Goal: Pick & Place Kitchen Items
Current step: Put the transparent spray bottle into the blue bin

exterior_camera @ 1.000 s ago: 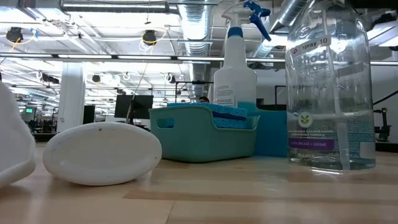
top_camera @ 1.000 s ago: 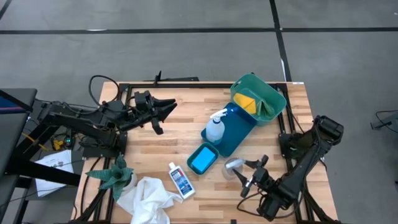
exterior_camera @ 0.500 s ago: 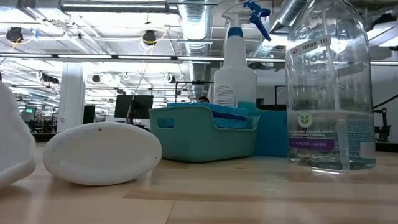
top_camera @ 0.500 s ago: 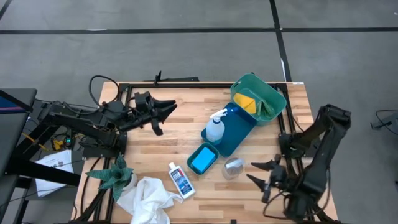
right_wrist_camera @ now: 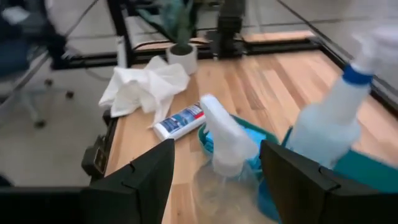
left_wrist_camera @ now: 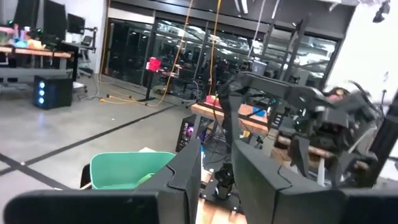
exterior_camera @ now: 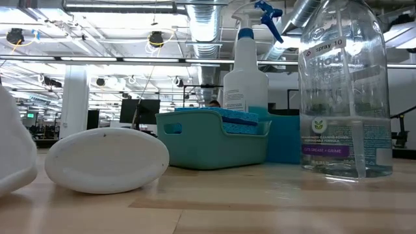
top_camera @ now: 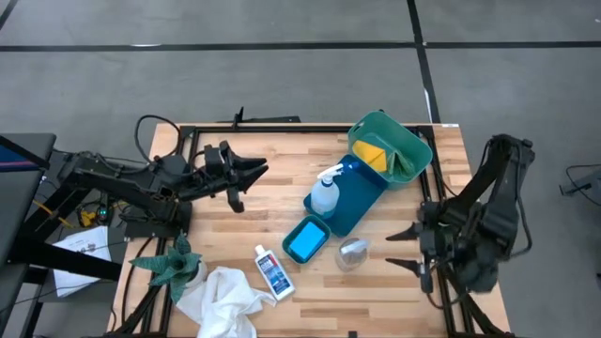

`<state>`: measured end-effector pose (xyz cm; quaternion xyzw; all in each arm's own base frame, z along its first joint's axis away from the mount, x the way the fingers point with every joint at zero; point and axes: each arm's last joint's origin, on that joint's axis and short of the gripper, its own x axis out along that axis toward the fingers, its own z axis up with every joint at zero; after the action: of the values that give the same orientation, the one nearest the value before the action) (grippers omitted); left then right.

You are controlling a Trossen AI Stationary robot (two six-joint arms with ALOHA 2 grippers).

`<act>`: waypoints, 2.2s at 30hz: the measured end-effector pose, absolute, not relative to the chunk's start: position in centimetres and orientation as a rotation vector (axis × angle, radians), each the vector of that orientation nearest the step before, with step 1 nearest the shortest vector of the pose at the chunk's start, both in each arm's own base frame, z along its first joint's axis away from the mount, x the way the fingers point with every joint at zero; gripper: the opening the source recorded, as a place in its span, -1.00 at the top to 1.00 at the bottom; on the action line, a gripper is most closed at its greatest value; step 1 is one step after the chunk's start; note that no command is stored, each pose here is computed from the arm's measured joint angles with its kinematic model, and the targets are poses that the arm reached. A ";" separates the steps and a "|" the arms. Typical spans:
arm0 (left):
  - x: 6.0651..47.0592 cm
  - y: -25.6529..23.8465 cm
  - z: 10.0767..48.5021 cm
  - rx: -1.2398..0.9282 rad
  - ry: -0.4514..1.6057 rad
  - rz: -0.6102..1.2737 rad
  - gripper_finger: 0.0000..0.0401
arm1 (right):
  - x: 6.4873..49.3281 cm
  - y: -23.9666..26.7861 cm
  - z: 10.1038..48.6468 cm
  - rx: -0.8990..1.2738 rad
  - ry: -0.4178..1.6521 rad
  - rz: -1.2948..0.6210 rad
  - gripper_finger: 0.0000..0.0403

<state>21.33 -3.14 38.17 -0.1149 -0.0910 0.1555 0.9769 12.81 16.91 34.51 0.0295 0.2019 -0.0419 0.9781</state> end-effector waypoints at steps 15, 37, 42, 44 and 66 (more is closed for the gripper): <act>21.2 -3.7 38.5 -0.133 -0.194 0.311 0.56 | 18.2 12.6 38.0 0.001 0.448 0.145 -0.04; 19.9 -3.3 40.0 -0.003 -0.279 0.333 0.56 | 24.1 13.3 37.1 -0.056 0.853 0.210 0.09; 19.9 -3.3 40.0 -0.004 -0.279 0.333 0.56 | 24.4 13.5 36.3 -0.076 0.898 0.201 -0.03; 19.9 -3.3 40.0 -0.003 -0.278 0.333 0.56 | 24.4 13.4 36.2 -0.084 0.918 0.195 -0.07; 20.0 -3.4 39.7 0.011 -0.246 0.331 0.56 | 25.6 13.0 34.1 -0.099 1.055 0.157 0.00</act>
<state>19.95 -3.37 39.66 0.0055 -0.1223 0.1644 0.9788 25.65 12.98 34.06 -0.0473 0.5028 0.0746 0.8599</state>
